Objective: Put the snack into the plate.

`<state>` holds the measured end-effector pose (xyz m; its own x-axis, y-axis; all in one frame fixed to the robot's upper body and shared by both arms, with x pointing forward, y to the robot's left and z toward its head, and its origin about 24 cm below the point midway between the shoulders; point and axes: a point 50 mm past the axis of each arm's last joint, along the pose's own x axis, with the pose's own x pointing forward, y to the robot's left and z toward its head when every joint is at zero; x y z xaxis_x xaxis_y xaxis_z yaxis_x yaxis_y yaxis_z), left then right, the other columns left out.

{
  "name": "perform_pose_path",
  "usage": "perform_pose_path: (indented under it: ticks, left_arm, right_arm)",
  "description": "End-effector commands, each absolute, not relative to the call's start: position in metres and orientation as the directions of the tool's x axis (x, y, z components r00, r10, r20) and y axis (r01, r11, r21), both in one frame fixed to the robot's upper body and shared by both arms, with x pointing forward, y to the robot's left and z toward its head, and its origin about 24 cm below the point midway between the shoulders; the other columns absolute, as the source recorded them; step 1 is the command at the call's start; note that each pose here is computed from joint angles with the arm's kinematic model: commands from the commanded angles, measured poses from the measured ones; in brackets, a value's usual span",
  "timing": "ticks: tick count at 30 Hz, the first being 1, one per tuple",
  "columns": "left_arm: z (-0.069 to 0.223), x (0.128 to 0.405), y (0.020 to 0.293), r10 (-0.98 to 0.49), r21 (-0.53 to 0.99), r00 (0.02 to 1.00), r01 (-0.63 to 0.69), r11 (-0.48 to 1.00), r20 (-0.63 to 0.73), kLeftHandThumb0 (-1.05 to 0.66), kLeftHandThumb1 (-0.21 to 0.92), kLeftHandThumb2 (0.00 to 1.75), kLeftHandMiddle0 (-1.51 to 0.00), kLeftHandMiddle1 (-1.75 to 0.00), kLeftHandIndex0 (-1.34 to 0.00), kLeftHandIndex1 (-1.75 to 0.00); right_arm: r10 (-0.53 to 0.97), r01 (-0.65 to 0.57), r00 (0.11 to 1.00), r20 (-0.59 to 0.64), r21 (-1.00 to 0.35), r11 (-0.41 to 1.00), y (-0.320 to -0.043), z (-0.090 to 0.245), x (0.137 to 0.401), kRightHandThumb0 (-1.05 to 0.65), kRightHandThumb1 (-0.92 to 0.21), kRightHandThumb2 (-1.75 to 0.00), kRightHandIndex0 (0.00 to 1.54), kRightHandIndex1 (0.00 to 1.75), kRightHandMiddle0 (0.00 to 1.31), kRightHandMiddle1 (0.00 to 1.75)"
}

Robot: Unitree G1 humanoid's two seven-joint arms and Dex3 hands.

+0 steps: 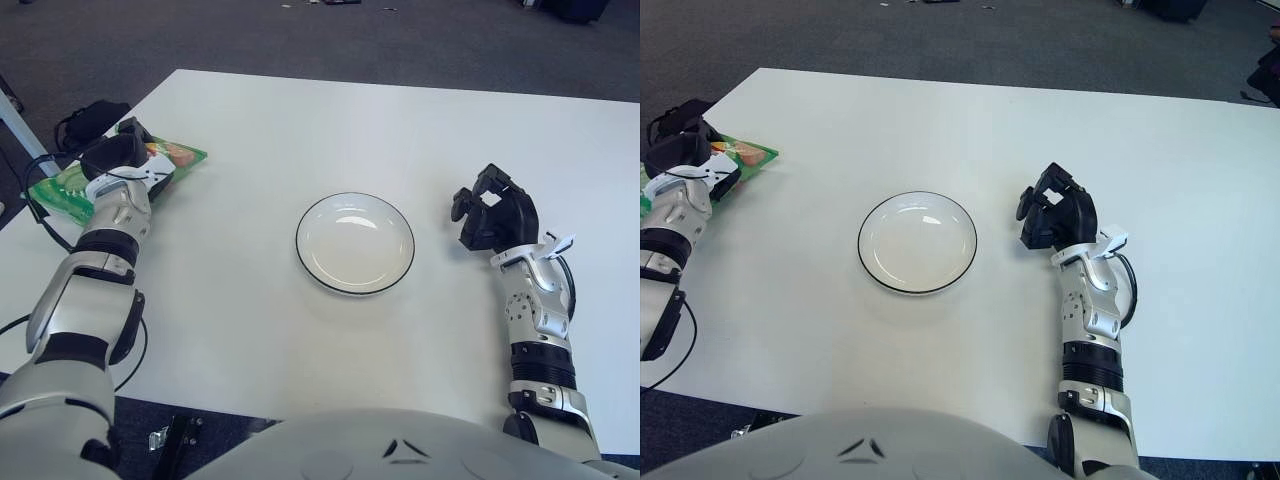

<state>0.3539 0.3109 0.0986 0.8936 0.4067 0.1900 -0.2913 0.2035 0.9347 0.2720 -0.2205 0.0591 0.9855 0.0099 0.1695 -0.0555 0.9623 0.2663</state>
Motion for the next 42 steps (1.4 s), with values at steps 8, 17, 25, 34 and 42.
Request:
perform_pose_path:
  ticks: [8, 17, 25, 34, 42]
  left_arm:
    - [0.108, 0.363, 0.268, 0.318, 0.893, 0.909, -0.361, 0.27, 0.271, 0.0, -0.09, 1.73, -0.94, -1.6, -0.71, -1.75]
    - [0.126, 0.362, 0.247, 0.179, 0.872, 0.915, -0.4, 0.281, 0.362, 0.0, -0.1, 1.75, -0.94, -1.62, -0.73, -1.75]
    - [0.154, 0.36, 0.198, 0.023, 0.812, 0.864, -0.481, 0.332, 0.502, 0.0, -0.09, 1.75, -0.92, -1.65, -0.71, -1.75]
    - [0.17, 0.353, 0.167, -0.108, 0.779, 0.819, -0.484, 0.398, 0.564, 0.0, -0.09, 1.75, -0.93, -1.66, -0.71, -1.75]
    - [0.183, 0.337, 0.131, -0.284, 0.736, 0.736, -0.403, 0.544, 0.614, 0.0, -0.08, 1.75, -0.92, -1.69, -0.68, -1.75]
  right_arm:
    - [-0.041, 0.034, 0.999, 0.012, 0.342, 0.939, -0.22, 0.017, 0.248, -0.01, 0.1, -1.75, 0.94, 1.65, 0.71, 1.75]
    - [-0.039, 0.035, 0.999, 0.006, 0.336, 0.941, -0.221, 0.016, 0.249, -0.01, 0.09, -1.75, 0.92, 1.67, 0.7, 1.75]
    - [-0.041, 0.04, 0.999, -0.003, 0.338, 0.94, -0.22, 0.015, 0.25, -0.01, 0.09, -1.75, 0.92, 1.67, 0.7, 1.75]
    - [-0.037, 0.036, 0.999, -0.003, 0.343, 0.939, -0.219, 0.014, 0.251, -0.01, 0.09, -1.75, 0.92, 1.67, 0.7, 1.75]
    - [-0.03, 0.027, 1.0, 0.003, 0.345, 0.938, -0.218, 0.012, 0.252, -0.01, 0.08, -1.75, 0.91, 1.68, 0.7, 1.75]
